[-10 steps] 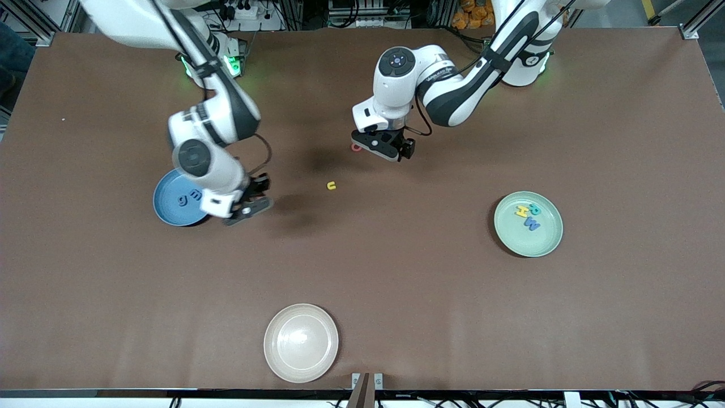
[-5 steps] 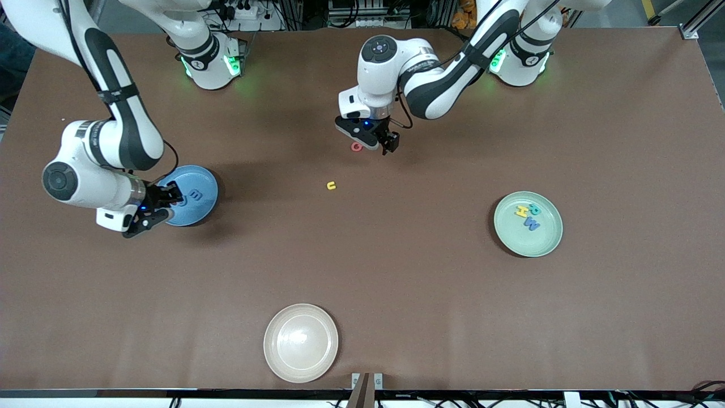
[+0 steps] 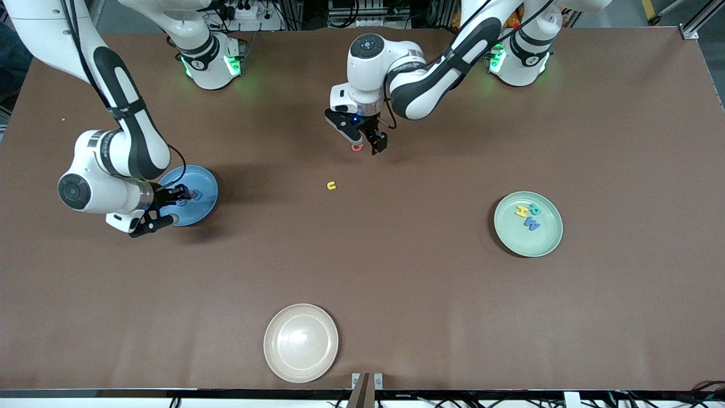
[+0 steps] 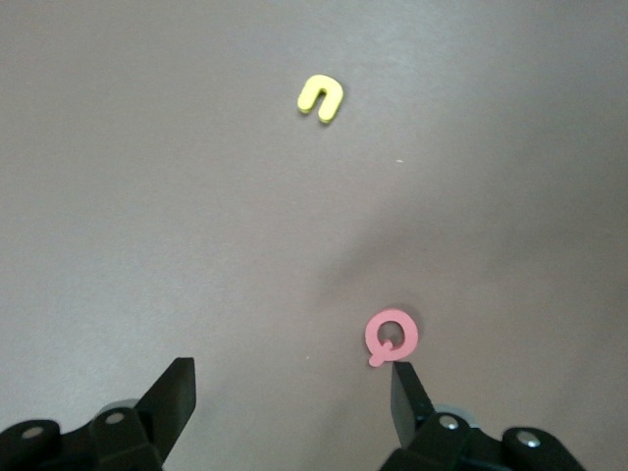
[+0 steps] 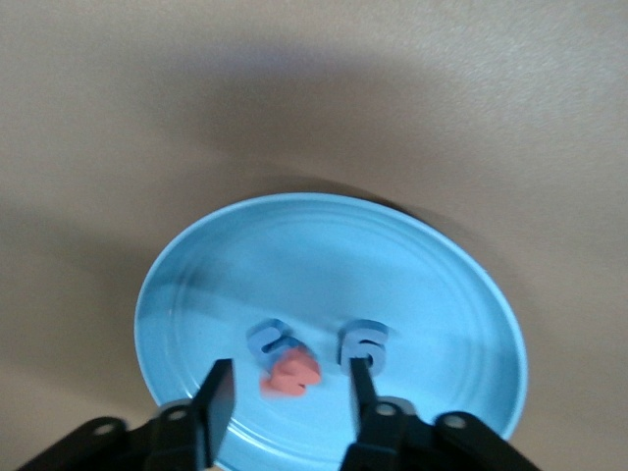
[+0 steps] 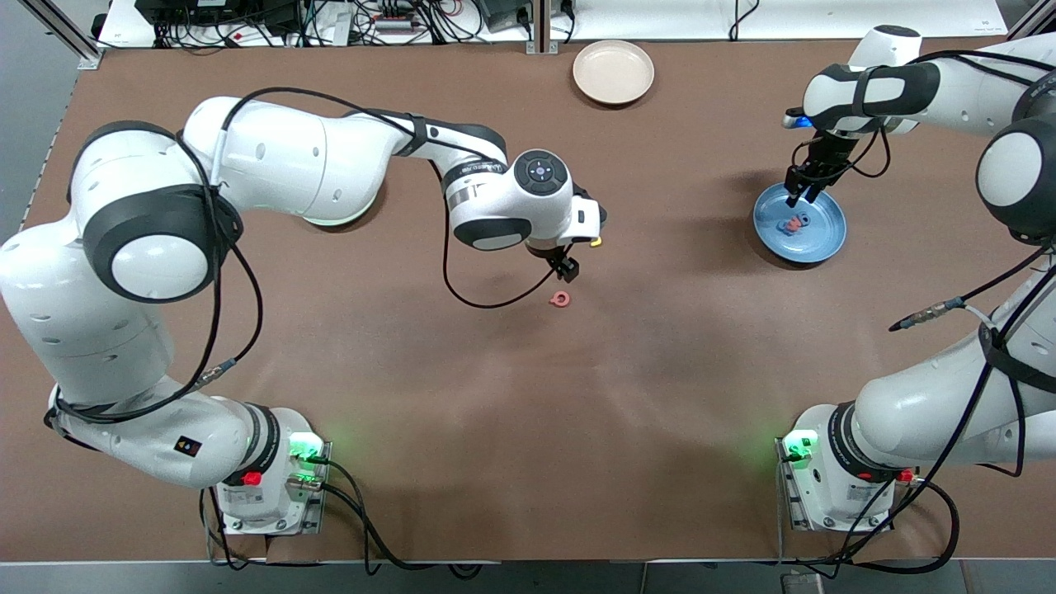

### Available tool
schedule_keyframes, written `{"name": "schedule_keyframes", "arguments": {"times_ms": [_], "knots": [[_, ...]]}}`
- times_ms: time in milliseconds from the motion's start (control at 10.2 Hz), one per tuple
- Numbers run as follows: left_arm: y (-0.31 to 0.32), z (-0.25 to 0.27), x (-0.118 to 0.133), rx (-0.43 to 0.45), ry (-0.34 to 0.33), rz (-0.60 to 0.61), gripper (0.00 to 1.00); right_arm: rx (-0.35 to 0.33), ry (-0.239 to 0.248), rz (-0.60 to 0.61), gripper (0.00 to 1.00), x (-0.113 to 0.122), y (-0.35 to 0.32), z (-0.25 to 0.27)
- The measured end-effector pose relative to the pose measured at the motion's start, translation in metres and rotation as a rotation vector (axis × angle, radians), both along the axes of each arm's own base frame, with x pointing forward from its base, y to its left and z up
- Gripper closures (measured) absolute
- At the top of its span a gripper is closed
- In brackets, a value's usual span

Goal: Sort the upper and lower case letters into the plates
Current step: 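Drop the m on the blue plate while the left gripper lowers to Q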

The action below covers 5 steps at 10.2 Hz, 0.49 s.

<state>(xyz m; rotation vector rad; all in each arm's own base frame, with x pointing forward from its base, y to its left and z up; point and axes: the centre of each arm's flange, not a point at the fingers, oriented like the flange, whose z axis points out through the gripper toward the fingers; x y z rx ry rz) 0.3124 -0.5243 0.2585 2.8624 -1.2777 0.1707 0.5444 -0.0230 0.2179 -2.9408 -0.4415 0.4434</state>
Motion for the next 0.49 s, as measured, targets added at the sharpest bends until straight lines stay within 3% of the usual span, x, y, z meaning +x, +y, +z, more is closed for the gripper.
{"name": "schedule_keyframes", "arguments": {"times_ms": [98, 293, 488], "knots": [[-0.002, -0.004, 0.000, -0.002, 0.001, -0.036, 0.11, 0.019, 0.001, -0.031, 0.25, 0.000, 0.001, 0.000], [-0.006, -0.010, -0.002, -0.024, 0.007, -0.084, 0.11, 0.020, 0.009, -0.111, 0.01, 0.011, 0.014, 0.016], [-0.012, -0.019, -0.011, -0.033, 0.022, -0.120, 0.12, -0.017, 0.009, -0.184, 0.00, 0.030, 0.056, 0.045]]}}
